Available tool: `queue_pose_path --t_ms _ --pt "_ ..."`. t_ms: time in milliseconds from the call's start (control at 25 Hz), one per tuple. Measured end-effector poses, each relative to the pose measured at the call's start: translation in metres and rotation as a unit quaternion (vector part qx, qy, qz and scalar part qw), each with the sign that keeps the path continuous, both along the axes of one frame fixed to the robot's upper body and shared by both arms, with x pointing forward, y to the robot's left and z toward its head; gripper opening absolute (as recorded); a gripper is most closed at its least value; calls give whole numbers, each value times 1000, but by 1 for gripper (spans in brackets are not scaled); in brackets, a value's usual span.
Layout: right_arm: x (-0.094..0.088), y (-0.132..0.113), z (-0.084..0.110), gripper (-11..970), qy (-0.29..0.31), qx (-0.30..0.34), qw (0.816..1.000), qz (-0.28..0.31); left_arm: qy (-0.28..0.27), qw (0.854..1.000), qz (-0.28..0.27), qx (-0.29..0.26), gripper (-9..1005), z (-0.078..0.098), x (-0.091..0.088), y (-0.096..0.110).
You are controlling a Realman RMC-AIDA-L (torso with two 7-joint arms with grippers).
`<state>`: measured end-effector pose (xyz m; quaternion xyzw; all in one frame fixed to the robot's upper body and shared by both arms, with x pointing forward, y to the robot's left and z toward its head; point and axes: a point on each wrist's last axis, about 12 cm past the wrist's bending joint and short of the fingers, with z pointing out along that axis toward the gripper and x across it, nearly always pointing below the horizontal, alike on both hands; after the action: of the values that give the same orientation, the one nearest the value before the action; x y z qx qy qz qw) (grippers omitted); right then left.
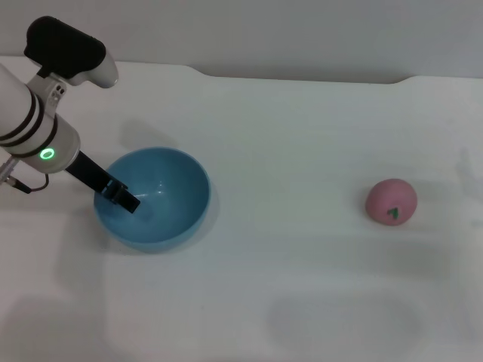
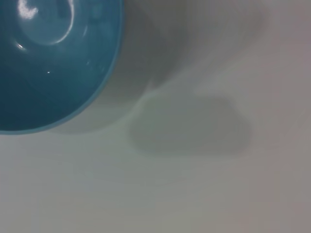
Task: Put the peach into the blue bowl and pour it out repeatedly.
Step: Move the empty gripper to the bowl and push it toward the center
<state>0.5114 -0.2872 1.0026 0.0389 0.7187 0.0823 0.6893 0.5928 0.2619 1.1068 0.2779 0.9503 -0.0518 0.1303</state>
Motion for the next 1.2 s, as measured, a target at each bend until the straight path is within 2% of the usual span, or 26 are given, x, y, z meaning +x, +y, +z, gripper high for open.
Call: queue_pose_path --t_ms 40,240,680,800,960,1080,1200 --pt "0 0 0 680 0 0 1000 0 1 1000 0 -1 809 -1 0 0" --pt "-1 0 0 680 1 0 1000 0 10 1000 -7 3 594 -5 -2 -5" --pt "-2 1 -2 679 4 3 1000 1 15 1000 -9 2 379 -9 -2 -9" --pt "-3 1 -2 678 5 4 1000 -1 15 1000 -9 1 127 -9 -2 -9" --pt "-4 2 -3 678 9 14 1000 -4 15 1000 -11 1 28 -9 -2 -9" --pt "0 4 -2 678 12 71 997 -3 11 1000 -9 0 1 -8 -1 -9" --pt "10 5 3 678 18 175 984 10 1 1000 -4 -12 -2 -5 2 -10"
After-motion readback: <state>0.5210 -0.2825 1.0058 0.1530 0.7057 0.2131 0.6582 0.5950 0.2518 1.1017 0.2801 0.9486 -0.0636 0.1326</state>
